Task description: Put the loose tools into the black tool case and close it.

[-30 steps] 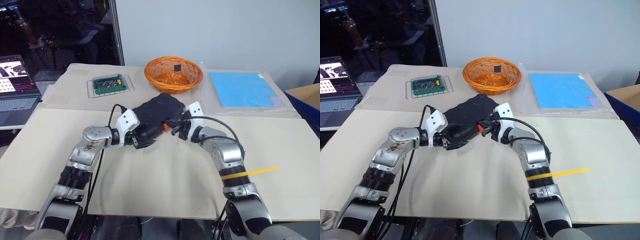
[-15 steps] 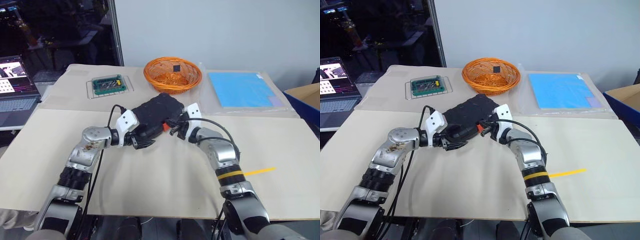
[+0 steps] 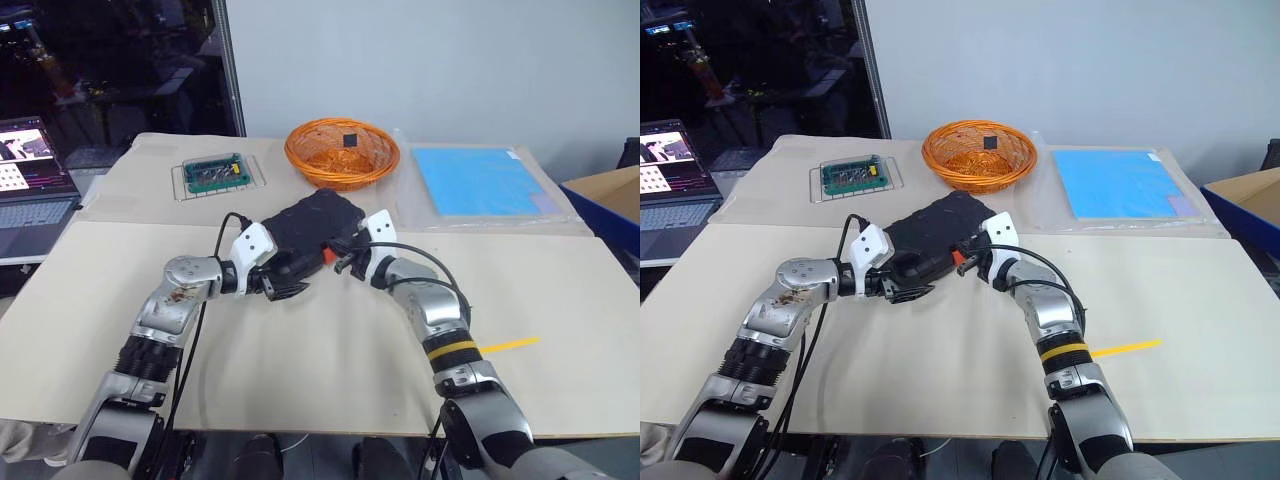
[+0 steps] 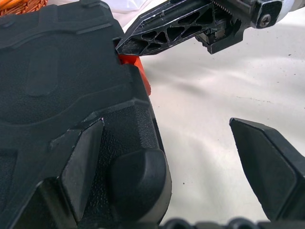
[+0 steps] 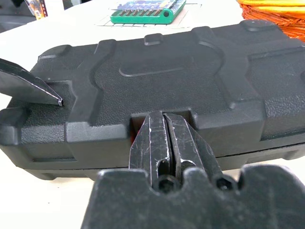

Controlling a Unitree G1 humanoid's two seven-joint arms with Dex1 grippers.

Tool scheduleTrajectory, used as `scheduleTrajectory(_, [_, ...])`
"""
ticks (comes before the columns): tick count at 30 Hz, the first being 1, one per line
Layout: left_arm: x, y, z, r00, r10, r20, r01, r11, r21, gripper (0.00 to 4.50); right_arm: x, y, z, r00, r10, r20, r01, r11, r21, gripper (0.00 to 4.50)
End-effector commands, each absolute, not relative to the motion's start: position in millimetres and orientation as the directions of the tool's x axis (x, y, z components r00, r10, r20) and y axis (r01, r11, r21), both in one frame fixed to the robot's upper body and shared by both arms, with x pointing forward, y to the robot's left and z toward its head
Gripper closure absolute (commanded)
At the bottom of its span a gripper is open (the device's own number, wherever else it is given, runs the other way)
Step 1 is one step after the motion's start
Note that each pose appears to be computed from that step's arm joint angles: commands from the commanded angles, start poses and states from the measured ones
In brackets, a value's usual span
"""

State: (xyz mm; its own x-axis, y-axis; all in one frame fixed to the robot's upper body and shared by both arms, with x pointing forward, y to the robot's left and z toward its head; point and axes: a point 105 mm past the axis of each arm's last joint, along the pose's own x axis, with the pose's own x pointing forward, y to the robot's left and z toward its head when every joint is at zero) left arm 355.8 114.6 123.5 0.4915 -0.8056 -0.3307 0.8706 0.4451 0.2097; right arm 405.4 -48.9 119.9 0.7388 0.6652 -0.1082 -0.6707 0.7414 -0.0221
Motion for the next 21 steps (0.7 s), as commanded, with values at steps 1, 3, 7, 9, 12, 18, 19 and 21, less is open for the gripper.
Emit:
scheduleTrajectory(1, [347, 120, 87, 0.451, -0.777, -0.439, 0.886, 0.451, 0.113, 0.0, 399, -44, 79, 0.712, 0.658, -0.246, -0.678, 0.735, 0.002, 4.48])
scheduleTrajectory(3, [347, 120, 87, 0.451, -0.777, -0.439, 0.885, 0.451, 0.112, 0.0, 399, -44, 73, 0.708, 0.656, -0.261, -0.679, 0.734, 0.001, 4.48])
scheduleTrajectory(7, [348, 120, 87, 0.453, -0.776, -0.438, 0.885, 0.453, 0.111, 0.0, 398, -44, 66, 0.706, 0.649, -0.283, -0.677, 0.736, -0.002, 4.48])
scheduleTrajectory(9, [348, 120, 87, 0.453, -0.776, -0.439, 0.884, 0.454, 0.111, 0.0, 398, -45, 63, 0.705, 0.643, -0.298, -0.675, 0.737, -0.007, 4.48])
scheduleTrajectory(12, [348, 120, 87, 0.454, -0.776, -0.438, 0.884, 0.455, 0.11, 0.0, 400, -48, 58, 0.706, 0.628, -0.328, -0.674, 0.737, -0.041, 4.48])
scheduleTrajectory(18, [349, 120, 88, 0.46, -0.779, -0.425, 0.881, 0.459, 0.112, 0.0, 404, -44, 95, 0.734, 0.658, -0.169, -0.674, 0.736, -0.061, 4.48])
scheduleTrajectory(19, [349, 119, 91, 0.464, -0.787, -0.407, 0.881, 0.459, 0.117, 0.0, 402, -43, 115, 0.737, 0.671, -0.08, -0.676, 0.732, -0.084, 4.48])
scheduleTrajectory(21, [348, 115, 100, 0.467, -0.811, -0.353, 0.883, 0.451, 0.131, 0.0, 398, -46, 144, 0.736, 0.676, 0.038, -0.67, 0.735, -0.104, 4.48])
